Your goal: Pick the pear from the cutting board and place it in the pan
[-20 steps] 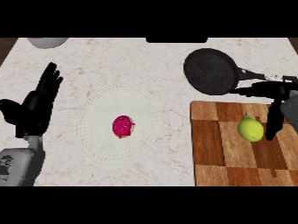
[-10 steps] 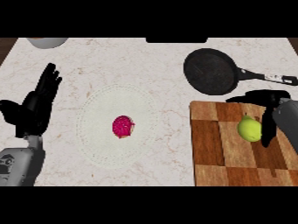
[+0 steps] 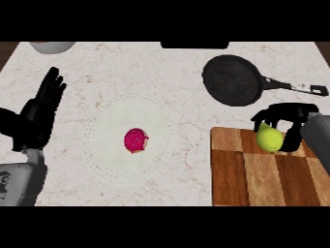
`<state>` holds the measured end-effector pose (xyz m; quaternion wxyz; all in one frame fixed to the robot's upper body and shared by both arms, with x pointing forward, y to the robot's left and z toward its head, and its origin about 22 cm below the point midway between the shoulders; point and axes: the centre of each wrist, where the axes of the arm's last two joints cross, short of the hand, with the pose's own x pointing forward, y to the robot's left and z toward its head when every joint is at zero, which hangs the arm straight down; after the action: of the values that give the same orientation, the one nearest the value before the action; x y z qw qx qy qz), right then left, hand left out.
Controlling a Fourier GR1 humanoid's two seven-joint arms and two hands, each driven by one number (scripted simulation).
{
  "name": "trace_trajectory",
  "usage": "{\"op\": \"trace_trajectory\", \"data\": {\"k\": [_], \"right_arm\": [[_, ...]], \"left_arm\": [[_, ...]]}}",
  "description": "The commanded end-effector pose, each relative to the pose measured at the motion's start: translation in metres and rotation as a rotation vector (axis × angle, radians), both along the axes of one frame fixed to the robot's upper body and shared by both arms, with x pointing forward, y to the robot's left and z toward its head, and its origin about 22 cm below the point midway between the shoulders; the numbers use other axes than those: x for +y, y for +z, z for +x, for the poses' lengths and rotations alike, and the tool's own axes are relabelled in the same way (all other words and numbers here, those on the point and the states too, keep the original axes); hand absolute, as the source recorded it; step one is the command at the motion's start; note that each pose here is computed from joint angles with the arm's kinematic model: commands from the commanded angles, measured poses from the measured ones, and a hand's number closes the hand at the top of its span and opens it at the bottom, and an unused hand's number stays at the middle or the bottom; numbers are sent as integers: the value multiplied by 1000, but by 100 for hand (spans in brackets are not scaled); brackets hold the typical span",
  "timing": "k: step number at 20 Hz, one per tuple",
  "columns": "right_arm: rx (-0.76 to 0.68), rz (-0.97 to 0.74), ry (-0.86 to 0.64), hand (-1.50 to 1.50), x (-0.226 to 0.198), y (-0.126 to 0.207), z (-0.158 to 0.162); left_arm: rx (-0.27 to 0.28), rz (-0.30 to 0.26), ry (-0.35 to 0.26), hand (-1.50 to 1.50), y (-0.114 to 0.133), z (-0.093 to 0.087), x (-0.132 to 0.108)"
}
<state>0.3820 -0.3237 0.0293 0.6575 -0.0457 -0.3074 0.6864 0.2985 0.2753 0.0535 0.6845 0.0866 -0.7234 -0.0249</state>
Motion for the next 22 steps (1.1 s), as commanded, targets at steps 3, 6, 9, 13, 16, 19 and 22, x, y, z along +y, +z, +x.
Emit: {"op": "trace_trajectory", "data": {"k": [3,6,9,13,16,19,22], "right_arm": [[50,81,54,150,8,-17,-9],[4,83,48,150,6,-10,-10],[-139,87,-23,150,50,-15,-7],[-432,154,70,150,186,-12,-23],[-657,195,26,150,243,21,-33],[-885,254,-20,150,263,47,-52],[-949,314,-140,150,274,59,-83]], "left_arm": [[-2,12,0,0,-20,0,1],[-11,13,23,0,-23,-10,13],[-3,5,30,0,6,1,1],[29,6,36,0,-11,-6,3],[37,15,42,0,-8,-7,17],[34,-2,41,0,-17,-10,7],[22,5,29,0,-11,-7,13]]}}
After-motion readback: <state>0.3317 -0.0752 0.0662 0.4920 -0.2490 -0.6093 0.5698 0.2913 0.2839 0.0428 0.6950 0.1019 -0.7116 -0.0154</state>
